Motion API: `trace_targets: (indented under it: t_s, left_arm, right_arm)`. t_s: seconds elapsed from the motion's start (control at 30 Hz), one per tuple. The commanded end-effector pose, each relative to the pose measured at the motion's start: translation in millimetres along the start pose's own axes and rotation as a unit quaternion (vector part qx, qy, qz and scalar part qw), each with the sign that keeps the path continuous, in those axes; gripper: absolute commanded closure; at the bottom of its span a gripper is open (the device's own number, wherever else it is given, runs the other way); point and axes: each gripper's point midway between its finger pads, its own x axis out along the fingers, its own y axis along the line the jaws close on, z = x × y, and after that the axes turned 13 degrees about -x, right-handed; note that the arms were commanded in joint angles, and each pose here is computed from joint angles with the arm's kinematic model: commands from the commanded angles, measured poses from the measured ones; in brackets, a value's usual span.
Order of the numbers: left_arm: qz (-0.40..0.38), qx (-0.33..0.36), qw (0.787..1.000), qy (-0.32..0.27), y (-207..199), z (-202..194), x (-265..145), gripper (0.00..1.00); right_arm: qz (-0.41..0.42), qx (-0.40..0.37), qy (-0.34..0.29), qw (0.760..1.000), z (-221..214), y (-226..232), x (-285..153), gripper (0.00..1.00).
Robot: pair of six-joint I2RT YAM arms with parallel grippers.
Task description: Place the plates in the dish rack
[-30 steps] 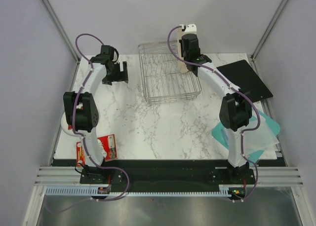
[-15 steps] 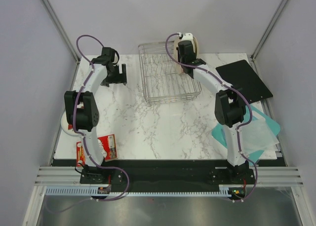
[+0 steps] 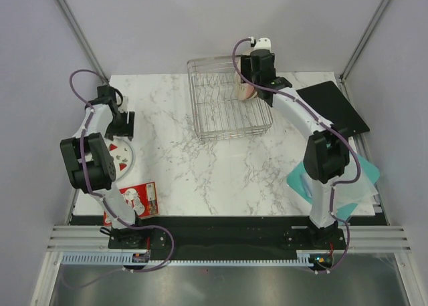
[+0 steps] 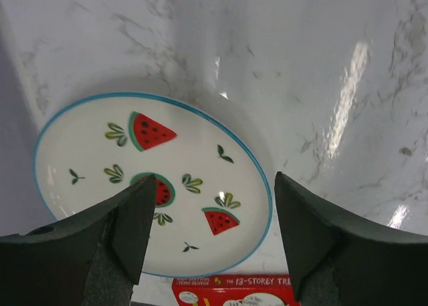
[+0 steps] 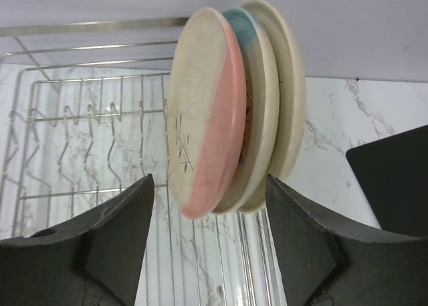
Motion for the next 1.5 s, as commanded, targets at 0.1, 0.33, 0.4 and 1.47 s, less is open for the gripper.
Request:
trace_targets:
  t_s: [0.1, 0.33, 0.4, 1.47]
  left_arm:
    - [-0.019, 0.112, 0.990, 0.079, -7, -54, 2, 0.29]
    - [-0.062, 0.109, 0.982, 0.140, -24, -76, 10, 0.49]
    - [-0.087, 0.121, 0.975, 0.166, -36, -84, 6, 0.51]
    - [-0.241, 0.152, 0.955, 0.086, -155, -29, -66, 0.37]
  right_arm:
    - [0.122, 0.009, -0.056, 0.991, 38, 12, -75, 0.23]
    - [0.141, 0.004, -0.028, 0.990, 9, 21, -76, 0.21]
    - [0.140, 0.001, -0.029, 0.990, 11, 21, -74, 0.20]
    - [0.198, -0.016, -0.009, 0.980, -8, 46, -65, 0.16]
